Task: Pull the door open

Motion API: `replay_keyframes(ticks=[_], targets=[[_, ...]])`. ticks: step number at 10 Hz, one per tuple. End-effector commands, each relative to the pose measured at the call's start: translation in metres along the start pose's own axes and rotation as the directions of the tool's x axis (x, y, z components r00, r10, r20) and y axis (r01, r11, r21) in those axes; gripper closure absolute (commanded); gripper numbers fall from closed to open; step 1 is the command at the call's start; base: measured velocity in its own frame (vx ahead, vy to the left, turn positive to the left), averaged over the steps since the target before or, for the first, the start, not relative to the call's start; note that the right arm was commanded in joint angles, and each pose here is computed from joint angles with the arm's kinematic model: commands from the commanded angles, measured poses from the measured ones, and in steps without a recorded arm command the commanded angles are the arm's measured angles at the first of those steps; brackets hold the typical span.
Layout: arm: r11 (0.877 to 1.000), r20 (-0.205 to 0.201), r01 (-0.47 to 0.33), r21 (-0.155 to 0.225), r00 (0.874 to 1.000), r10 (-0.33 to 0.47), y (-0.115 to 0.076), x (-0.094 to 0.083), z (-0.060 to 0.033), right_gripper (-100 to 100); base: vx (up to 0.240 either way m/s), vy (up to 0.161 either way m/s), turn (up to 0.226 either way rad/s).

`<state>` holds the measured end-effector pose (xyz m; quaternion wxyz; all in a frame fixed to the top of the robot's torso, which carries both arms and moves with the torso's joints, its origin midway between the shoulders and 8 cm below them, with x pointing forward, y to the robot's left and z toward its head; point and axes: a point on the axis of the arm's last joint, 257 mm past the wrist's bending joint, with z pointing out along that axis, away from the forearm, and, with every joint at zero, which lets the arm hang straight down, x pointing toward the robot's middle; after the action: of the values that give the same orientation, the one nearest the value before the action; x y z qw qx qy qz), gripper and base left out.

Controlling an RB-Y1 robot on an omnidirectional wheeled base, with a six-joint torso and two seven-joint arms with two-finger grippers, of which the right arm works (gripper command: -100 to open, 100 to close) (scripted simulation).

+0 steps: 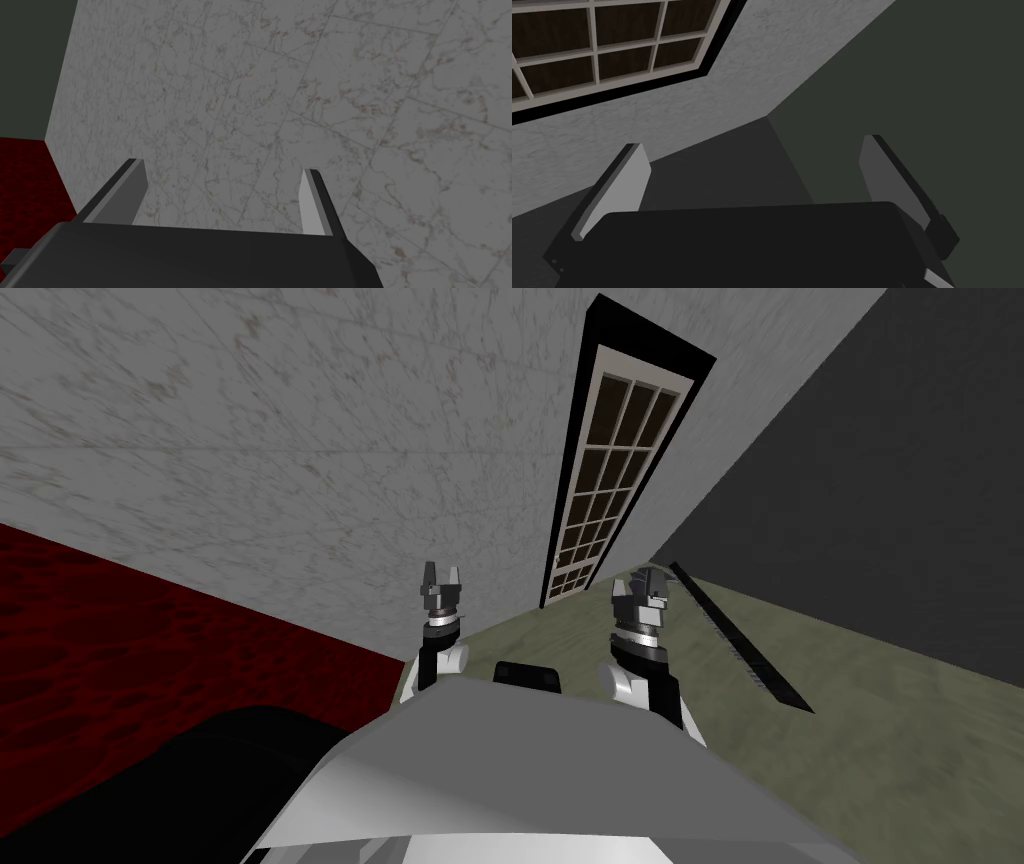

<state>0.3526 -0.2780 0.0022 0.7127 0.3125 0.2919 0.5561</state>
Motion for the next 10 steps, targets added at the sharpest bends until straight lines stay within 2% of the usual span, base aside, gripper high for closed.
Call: replay_keyframes(ticks=[1, 6, 10], targets=[[0.999, -0.016, 0.035, 0.012, 0.999, -0.035, -0.011, 0.003, -0.0023, -100, 0.052, -0.026, 0.047], [0.989, -0.066, 0.143, 0.045, 0.988, -0.140, -0.044, 0.012, -0.0106, -100, 0.079, -0.060, 0.048], [0.971, -0.108, 0.229, 0.065, 0.969, -0.221, -0.070, 0.019, -0.0184, -100, 0.065, -0.049, 0.044]])
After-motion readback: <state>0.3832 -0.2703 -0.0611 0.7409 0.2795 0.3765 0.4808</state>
